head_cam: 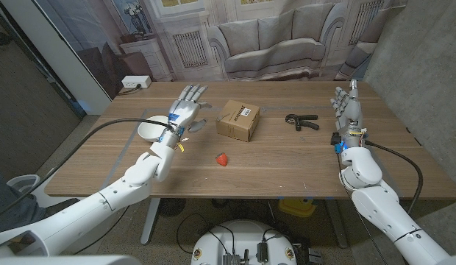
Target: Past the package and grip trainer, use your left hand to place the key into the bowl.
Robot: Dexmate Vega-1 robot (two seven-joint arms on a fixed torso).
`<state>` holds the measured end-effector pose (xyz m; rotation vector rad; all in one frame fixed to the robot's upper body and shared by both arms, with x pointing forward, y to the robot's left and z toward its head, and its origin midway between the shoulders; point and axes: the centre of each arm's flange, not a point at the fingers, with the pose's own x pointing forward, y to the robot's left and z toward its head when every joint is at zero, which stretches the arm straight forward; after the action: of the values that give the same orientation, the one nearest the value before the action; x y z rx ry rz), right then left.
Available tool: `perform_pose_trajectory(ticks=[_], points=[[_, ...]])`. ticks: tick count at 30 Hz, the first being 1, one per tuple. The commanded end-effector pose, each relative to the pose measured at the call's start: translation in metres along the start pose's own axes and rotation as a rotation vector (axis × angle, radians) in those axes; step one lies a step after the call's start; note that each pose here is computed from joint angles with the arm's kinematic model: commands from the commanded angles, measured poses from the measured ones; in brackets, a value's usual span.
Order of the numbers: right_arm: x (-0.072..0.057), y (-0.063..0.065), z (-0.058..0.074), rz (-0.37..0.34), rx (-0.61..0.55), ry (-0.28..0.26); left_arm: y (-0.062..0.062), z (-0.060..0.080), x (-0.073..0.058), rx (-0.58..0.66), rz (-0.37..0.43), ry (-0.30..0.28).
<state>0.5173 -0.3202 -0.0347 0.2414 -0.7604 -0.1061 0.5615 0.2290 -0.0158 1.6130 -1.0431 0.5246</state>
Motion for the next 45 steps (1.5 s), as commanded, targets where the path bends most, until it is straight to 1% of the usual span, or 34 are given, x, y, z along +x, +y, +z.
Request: perform_pose_trajectory(ticks=[1, 5, 9, 16, 25, 30, 35, 45], points=[[-0.003, -0.003, 0.005, -0.016, 0.0, -0.015, -0.01, 0.008, 0.01, -0.019, -0.051, -0.043], [-0.003, -0.004, 0.005, -0.014, 0.002, -0.018, -0.01, 0.01, 0.008, -0.015, -0.04, -0.056], [0.0, -0.002, 0.005, -0.009, 0.002, -0.015, -0.013, 0.01, 0.007, -0.027, -0.031, -0.057], [0.002, 0.0, 0.004, -0.005, 0.007, -0.016, -0.017, 0.012, 0.009, -0.029, -0.054, -0.07], [-0.003, 0.0, 0.001, -0.011, 0.013, -0.015, -0.018, 0.012, 0.007, -0.042, -0.054, -0.07], [-0.006, -0.001, -0.001, -0.017, 0.015, -0.01, -0.02, 0.012, 0.004, -0.045, -0.059, -0.066], [-0.007, -0.001, -0.003, -0.018, 0.018, -0.005, -0.023, 0.011, 0.005, -0.046, -0.08, -0.06], [-0.007, -0.003, -0.002, -0.017, 0.013, -0.005, -0.025, 0.012, 0.006, -0.056, -0.073, -0.053]])
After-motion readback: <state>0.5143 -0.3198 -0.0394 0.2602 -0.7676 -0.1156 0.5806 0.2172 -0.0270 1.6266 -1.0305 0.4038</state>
